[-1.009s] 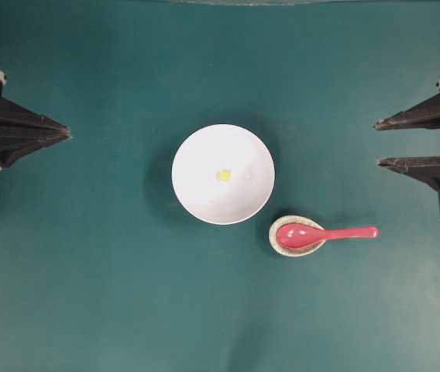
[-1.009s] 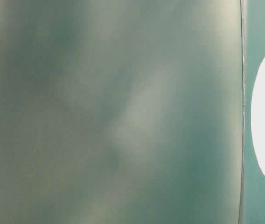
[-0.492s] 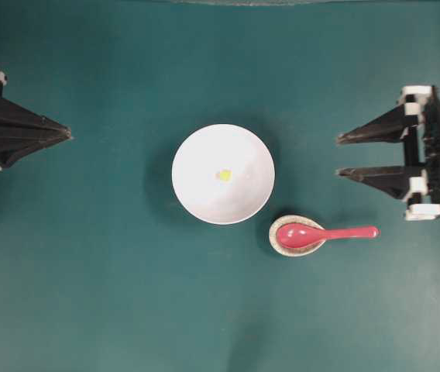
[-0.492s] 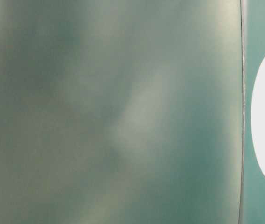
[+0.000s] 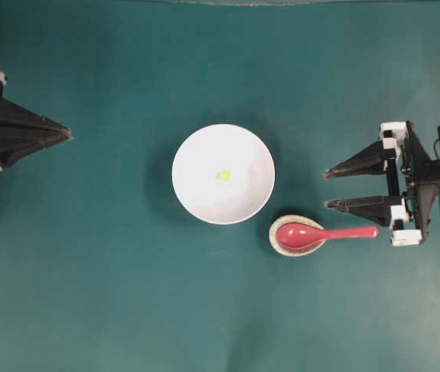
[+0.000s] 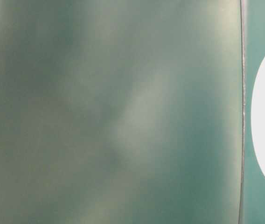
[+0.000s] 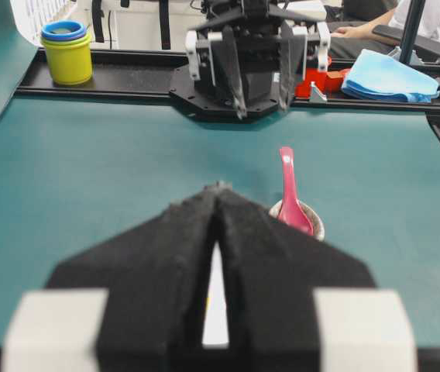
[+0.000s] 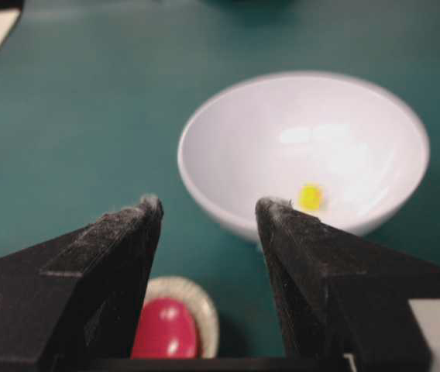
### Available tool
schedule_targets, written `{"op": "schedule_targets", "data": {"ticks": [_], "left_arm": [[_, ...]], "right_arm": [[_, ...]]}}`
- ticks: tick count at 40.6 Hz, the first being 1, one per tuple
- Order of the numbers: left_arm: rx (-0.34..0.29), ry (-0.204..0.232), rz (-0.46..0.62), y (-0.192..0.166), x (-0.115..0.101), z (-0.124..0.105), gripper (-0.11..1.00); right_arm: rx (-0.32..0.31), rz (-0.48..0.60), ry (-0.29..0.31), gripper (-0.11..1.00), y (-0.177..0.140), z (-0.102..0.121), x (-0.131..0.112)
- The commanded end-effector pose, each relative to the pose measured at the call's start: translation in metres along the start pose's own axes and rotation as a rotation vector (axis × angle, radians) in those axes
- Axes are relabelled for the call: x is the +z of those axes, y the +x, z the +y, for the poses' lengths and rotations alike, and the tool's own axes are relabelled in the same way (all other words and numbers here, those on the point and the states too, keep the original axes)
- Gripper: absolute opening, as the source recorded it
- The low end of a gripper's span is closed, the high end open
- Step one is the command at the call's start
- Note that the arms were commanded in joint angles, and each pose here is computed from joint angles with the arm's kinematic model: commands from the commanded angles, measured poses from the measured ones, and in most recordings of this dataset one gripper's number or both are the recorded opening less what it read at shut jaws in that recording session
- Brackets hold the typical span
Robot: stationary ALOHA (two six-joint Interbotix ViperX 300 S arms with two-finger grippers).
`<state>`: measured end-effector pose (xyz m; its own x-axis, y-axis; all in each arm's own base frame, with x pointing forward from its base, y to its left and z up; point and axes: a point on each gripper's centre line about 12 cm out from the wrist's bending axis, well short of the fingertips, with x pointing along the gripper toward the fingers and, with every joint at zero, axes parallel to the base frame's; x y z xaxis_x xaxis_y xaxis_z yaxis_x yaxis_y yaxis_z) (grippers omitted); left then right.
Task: Scoop the yellow hexagonal prism block from the bowl with a spoon using the right arm.
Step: 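Lower the right gripper over the pink spoon handle and close on it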
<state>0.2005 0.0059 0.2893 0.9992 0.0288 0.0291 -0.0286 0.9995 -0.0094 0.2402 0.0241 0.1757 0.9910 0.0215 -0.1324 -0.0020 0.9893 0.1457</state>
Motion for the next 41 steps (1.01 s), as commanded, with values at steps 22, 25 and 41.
{"op": "schedule_targets", "data": {"ticks": [22,25,41], "left_arm": [[0.002,0.008,-0.032,0.001,0.012,0.000,0.01],[0.002,0.009,-0.031,0.001,0.011,0.000,0.01],[0.002,0.020,-0.029,0.001,0.010,0.000,0.01]], "right_arm": [[0.056,0.166,-0.021,0.57,0.002,0.025,-0.056],[0.079,0.158,-0.031,0.57,-0.003,0.029,-0.057],[0.096,0.181,-0.080,0.57,-0.011,0.029,-0.078]]}}
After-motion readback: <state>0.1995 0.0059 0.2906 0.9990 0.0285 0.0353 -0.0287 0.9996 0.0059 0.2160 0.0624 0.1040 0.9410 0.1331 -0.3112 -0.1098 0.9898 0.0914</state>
